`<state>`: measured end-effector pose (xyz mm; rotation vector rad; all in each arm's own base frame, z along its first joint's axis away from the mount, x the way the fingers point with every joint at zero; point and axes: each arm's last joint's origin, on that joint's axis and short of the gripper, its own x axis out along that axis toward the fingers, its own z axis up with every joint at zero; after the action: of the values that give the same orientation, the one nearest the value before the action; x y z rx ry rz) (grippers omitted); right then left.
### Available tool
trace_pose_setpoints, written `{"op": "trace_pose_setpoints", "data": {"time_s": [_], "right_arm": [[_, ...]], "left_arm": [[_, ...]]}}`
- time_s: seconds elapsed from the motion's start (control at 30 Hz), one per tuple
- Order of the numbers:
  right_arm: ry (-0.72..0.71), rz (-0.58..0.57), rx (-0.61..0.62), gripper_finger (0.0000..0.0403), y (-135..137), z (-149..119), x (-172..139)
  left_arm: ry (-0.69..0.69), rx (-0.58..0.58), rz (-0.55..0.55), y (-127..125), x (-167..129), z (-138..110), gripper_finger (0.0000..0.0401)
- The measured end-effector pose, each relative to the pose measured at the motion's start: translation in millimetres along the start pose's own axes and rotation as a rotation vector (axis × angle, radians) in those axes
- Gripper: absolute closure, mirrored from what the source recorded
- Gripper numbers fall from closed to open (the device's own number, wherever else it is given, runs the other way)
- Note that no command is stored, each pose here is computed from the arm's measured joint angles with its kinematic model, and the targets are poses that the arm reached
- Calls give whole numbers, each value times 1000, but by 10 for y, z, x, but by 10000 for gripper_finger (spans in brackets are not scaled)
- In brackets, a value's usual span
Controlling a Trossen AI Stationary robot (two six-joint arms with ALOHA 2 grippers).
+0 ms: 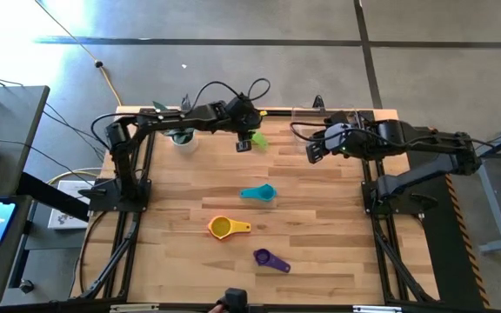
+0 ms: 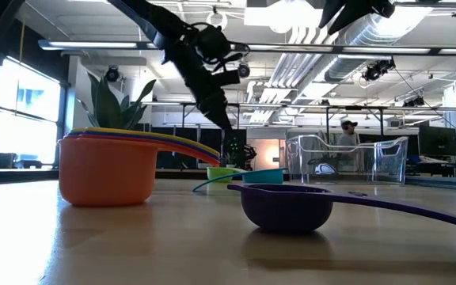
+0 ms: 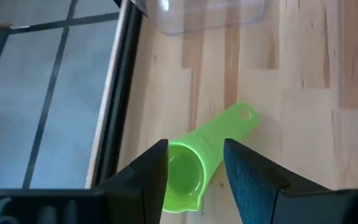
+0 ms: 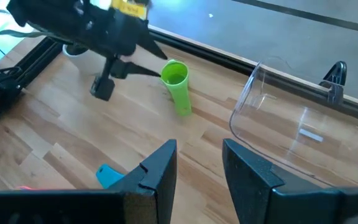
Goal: Nest measuring cups in basket
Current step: Stack the green measuring cup into the yellow measuring cup
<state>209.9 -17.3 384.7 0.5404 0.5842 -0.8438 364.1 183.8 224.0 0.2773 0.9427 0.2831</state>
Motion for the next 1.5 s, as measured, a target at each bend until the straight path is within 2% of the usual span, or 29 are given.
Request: {"op": "trace_pose_setpoints", "data": {"time_s": [0.33, 0.53, 0.73, 1.23, 1.5], "right_arm": [[0, -2, 28, 281, -4, 3, 3], [-2, -3, 27, 281, -4, 3, 2], [-2, -4, 28, 281, -4, 3, 2], [-5, -7, 28, 281, -5, 4, 2], [-7, -6, 29, 281, -3, 5, 2]], "left_arm": [[85, 27, -54, -29, 235, -152, 256], [97, 94, -84, -25, 232, -182, 256], [123, 79, -114, 29, 231, -253, 256], [90, 27, -190, 130, 231, -325, 256], [181, 87, -224, 214, 125, -463, 256]]}}
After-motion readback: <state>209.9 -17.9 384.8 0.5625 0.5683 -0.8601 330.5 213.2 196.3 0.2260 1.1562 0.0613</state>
